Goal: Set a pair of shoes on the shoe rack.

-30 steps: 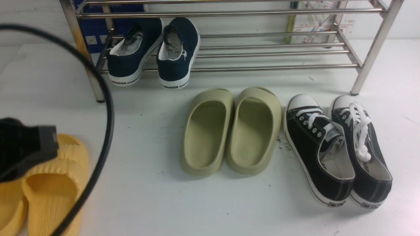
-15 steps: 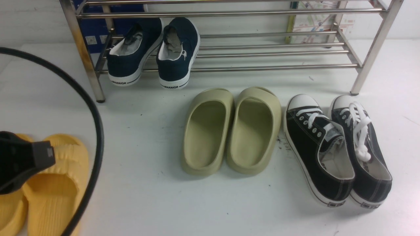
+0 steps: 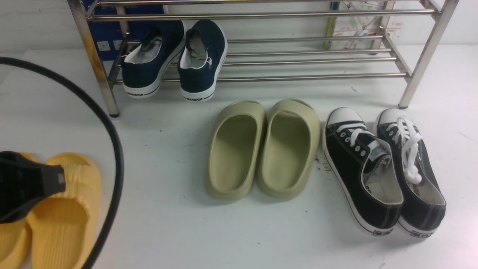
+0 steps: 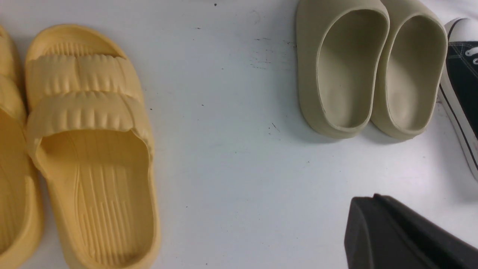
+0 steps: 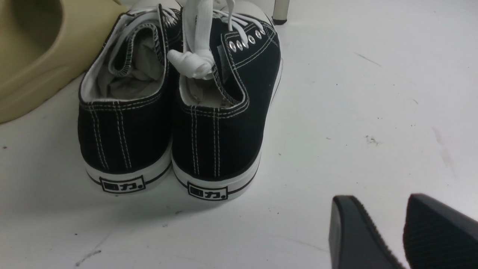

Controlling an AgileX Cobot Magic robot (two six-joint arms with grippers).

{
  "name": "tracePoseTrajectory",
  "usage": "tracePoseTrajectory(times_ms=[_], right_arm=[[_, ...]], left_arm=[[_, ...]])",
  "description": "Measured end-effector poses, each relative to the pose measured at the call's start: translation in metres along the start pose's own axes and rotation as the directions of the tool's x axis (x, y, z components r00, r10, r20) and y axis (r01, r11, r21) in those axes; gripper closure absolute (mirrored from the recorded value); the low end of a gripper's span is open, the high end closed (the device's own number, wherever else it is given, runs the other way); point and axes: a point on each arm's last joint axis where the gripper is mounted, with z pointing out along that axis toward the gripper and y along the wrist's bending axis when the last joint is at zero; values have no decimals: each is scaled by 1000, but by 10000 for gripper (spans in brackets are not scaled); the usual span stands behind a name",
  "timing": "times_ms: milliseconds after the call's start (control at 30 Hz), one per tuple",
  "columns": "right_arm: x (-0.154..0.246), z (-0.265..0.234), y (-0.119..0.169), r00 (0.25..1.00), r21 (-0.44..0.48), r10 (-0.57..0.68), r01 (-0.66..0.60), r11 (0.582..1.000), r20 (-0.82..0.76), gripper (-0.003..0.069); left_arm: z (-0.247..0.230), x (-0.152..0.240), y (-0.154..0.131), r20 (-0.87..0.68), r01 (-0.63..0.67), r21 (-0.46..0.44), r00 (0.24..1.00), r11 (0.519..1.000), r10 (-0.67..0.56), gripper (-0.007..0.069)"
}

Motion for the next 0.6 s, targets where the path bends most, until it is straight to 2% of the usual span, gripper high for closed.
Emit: tracePoseTrajectory(times_ms=[267, 467, 600], right_arm=[[0, 0, 0, 1000, 0, 0, 0, 1000, 0, 413], [0, 0, 0, 1000, 0, 0, 0, 1000, 0, 413], [0, 0, 0, 1000, 0, 0, 0, 1000, 0, 413]], left_arm=[[2, -4, 1, 54, -39, -13, 998, 999, 40, 638], [8, 8, 15, 237, -113, -56, 964, 992, 123, 638], [12, 36, 34, 381, -85, -67, 919, 994, 105, 638]])
